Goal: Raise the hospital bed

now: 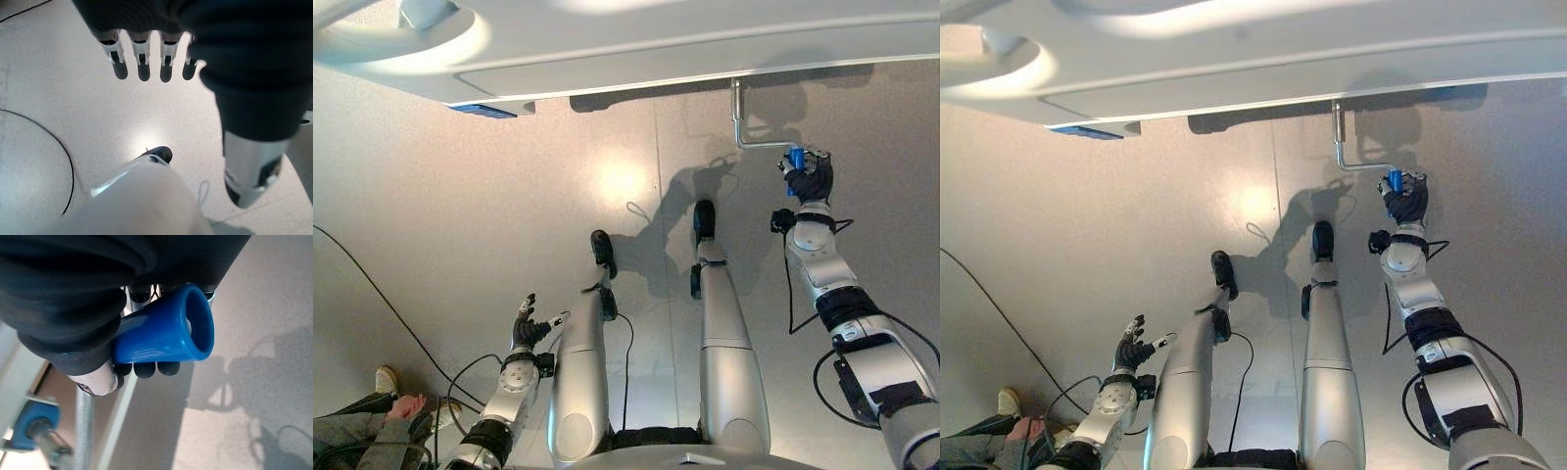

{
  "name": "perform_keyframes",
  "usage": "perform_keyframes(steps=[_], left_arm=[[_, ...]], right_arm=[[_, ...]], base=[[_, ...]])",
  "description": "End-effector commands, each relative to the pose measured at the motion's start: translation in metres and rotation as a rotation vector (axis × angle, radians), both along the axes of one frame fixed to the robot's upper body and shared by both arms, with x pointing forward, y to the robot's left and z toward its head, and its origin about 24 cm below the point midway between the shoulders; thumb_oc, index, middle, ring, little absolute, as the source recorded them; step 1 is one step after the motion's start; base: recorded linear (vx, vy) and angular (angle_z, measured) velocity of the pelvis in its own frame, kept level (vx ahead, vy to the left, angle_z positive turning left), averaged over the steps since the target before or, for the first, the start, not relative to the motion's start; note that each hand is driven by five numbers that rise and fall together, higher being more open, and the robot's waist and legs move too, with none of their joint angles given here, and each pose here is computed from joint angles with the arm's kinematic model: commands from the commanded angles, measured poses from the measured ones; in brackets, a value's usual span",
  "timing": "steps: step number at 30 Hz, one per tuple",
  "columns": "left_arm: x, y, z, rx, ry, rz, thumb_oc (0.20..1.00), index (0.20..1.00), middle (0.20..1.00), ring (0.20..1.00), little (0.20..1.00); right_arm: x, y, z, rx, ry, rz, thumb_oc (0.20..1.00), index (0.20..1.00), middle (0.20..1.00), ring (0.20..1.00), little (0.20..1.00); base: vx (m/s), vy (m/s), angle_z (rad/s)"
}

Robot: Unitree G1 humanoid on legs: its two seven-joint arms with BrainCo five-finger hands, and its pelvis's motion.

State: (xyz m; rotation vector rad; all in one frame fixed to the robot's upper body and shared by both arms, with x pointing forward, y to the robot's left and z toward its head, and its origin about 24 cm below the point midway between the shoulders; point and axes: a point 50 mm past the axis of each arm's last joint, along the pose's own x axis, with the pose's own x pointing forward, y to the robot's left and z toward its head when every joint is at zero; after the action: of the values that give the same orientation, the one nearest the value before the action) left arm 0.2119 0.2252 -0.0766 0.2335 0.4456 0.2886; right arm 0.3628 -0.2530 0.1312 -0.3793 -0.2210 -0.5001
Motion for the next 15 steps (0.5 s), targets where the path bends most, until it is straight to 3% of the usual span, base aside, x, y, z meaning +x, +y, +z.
perform_keyframes(steps=[1,15], left_arm=[[-0.026,0.007,-0.011,-0.014,0.045,0.060,1.000,1.000,1.000,1.000,1.000],[-0.014,-0.012,-0.002,-0.025,-0.007,-0.035,1.000,1.000,1.000,1.000,1.000]], right_arm=[[-0.020,-0.088,0.041,-0.034,-0.057,-0.328,0.200,0.200,0.200,0.200,0.200],[-0.015,-0.107,0.020,-0.017,0.175,-0.422,0.200,0.200,0.200,0.200,0.200]], base=[[0.00,-0.032,-0.03],[0.01,-0.011,0.06]])
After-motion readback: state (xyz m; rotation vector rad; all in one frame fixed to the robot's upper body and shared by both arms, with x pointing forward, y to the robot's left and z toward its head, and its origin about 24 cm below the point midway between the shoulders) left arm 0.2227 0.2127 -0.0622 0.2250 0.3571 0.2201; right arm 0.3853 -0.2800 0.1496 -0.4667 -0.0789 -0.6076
